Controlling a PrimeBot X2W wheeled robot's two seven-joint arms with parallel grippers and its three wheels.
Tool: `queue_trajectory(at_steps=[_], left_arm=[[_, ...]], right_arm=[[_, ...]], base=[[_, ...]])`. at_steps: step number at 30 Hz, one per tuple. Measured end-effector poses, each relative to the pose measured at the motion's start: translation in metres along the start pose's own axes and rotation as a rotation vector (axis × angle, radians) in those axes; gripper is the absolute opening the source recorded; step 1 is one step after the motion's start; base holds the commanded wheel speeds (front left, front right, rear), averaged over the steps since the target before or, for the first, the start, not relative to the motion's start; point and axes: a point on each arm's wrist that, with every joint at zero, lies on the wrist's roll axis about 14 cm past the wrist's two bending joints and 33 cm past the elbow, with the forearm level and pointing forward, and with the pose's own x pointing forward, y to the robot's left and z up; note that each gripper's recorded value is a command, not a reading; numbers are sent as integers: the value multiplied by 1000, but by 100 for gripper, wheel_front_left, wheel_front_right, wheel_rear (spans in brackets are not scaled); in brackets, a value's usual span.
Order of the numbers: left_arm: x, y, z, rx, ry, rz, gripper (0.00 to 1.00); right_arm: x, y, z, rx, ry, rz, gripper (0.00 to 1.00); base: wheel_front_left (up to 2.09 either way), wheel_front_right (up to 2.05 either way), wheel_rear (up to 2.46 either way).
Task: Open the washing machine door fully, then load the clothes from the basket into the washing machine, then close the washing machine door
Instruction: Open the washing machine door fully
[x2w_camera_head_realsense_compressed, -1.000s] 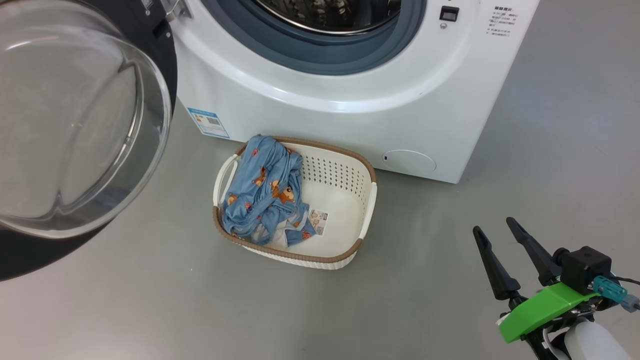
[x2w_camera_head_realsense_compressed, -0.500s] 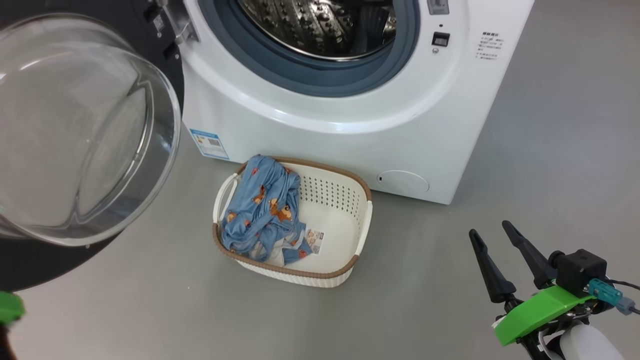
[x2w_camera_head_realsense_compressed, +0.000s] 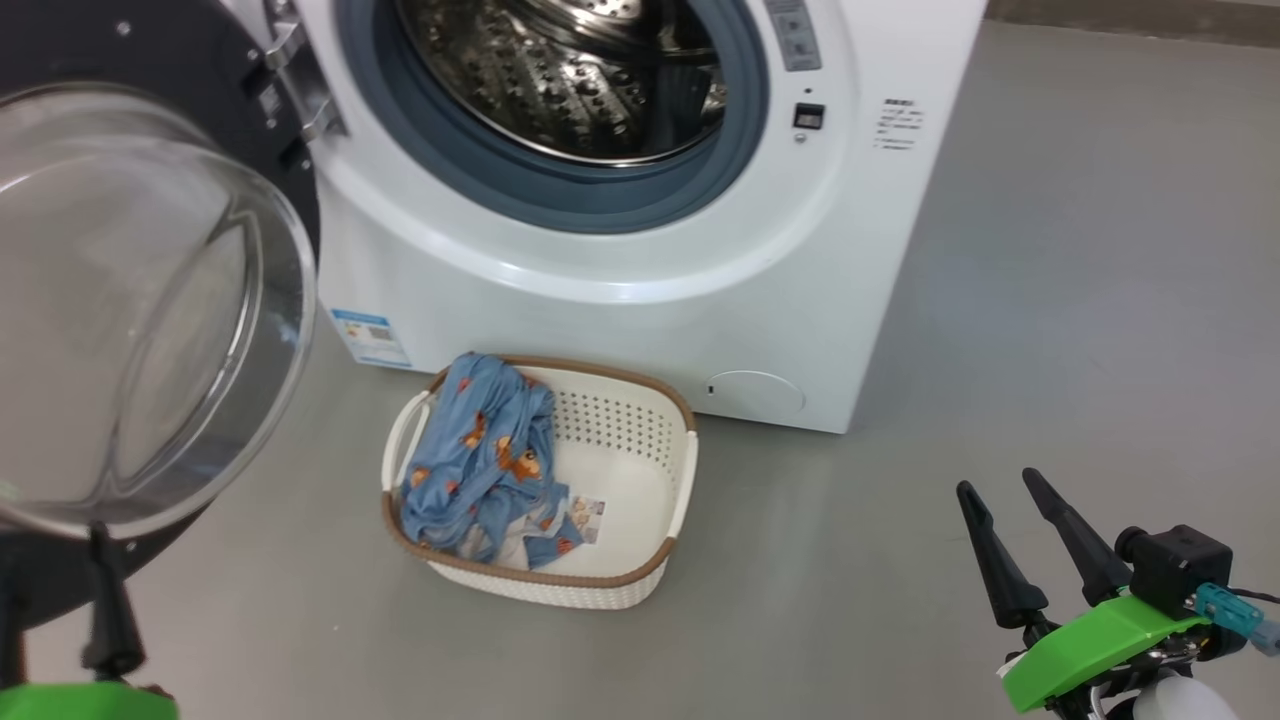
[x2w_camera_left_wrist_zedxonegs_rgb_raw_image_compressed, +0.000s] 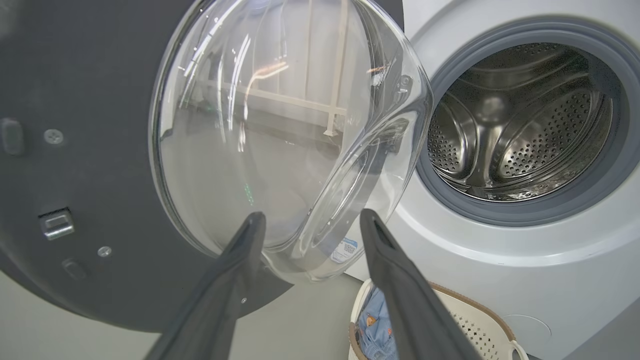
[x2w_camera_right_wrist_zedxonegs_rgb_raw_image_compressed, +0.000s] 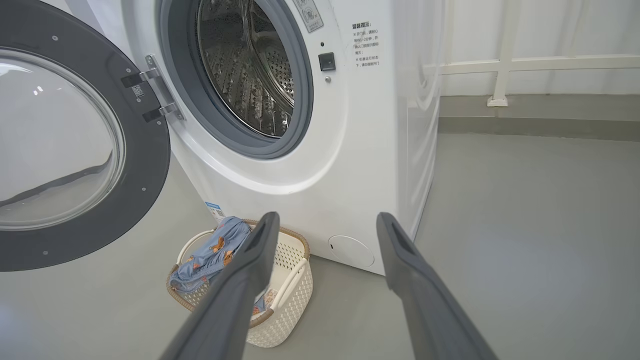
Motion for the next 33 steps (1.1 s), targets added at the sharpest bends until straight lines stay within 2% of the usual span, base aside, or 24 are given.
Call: queue_trajectory(at_steps=[8,9,22,33], left_arm=[[-3,-62,-10,-37,19,-187,100],[-3,-62,-10,-37,19,-187,100],[0,-154,-25,-82,65,-443,100],[0,-193,-39,-101,111,-552,100]], right_arm=[[-25,-32,9,-8,-22,-104,100],[-25,-32,9,-8,-22,-104,100],[-75,-94,34,-35,-84,-306,100],[-114,-124,44,-47,-113,-432,100]], base=[[0,0,0],[0,0,0],[0,0,0],[0,0,0]])
